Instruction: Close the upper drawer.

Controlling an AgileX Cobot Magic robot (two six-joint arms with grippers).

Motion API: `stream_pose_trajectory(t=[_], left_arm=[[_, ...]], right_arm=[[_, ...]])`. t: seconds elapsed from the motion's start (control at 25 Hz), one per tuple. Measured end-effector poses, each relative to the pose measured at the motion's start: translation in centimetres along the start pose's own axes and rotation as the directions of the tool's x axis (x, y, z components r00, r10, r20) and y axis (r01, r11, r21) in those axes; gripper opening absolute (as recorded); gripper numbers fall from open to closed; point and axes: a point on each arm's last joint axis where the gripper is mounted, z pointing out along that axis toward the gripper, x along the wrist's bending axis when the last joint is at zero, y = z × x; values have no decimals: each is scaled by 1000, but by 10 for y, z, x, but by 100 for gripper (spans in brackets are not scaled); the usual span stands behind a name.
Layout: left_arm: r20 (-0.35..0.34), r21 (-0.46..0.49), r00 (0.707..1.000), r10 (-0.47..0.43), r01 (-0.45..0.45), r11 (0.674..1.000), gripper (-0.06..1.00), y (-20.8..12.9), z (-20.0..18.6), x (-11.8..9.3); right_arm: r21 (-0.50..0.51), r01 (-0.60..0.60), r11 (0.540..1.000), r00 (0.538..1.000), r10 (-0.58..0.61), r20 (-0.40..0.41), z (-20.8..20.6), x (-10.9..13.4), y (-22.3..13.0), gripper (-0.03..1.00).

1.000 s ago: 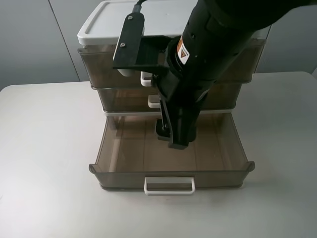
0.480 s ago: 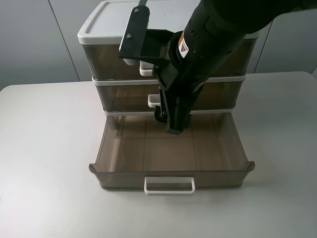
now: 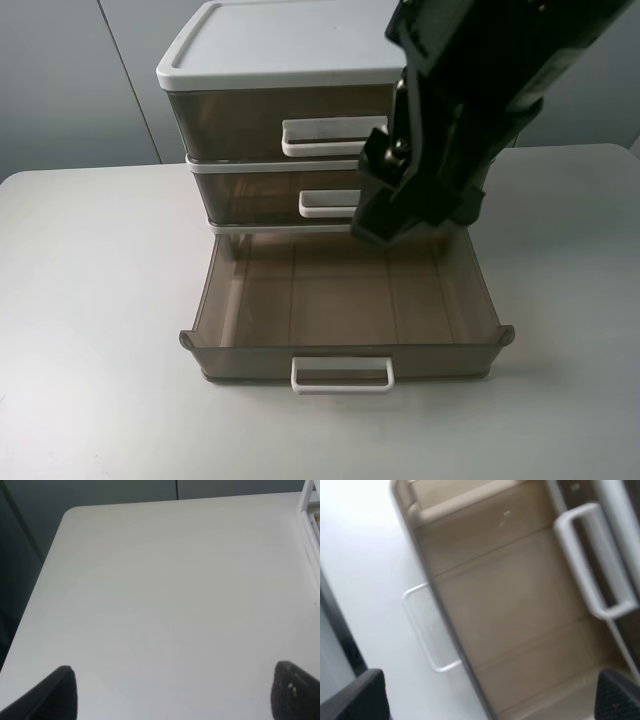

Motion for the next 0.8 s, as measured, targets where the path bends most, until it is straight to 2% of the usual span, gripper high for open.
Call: stream_pose_trajectory(t=[0.12, 0.2, 0.28, 0.4, 0.48, 0.68, 0.8], left_arm=[[0, 0, 1000, 0, 0, 1000, 74, 0, 0, 0], [0, 0, 1000, 0, 0, 1000, 74, 0, 0, 0], [0, 0, 1000, 0, 0, 1000, 74, 0, 0, 0], [0, 0, 1000, 0, 0, 1000, 74, 0, 0, 0], [0, 0, 1000, 0, 0, 1000, 74, 0, 0, 0], [0, 0, 1000, 0, 0, 1000, 74, 0, 0, 0], [0, 0, 1000, 0, 0, 1000, 74, 0, 0, 0]], right_arm=[[-83, -150, 985, 985, 157, 73, -32, -26, -20, 63], [-144, -271, 952, 945, 291, 147, -53, -49, -41, 63], [-194, -353, 915, 892, 392, 225, -72, -64, -60, 63], [-273, -457, 846, 768, 531, 358, -101, -80, -92, 63], [-316, -491, 812, 699, 584, 414, -115, -81, -107, 63], [-335, -512, 791, 606, 609, 511, -121, -67, -136, 63], [-349, -554, 756, 548, 647, 530, -111, -52, -160, 63]])
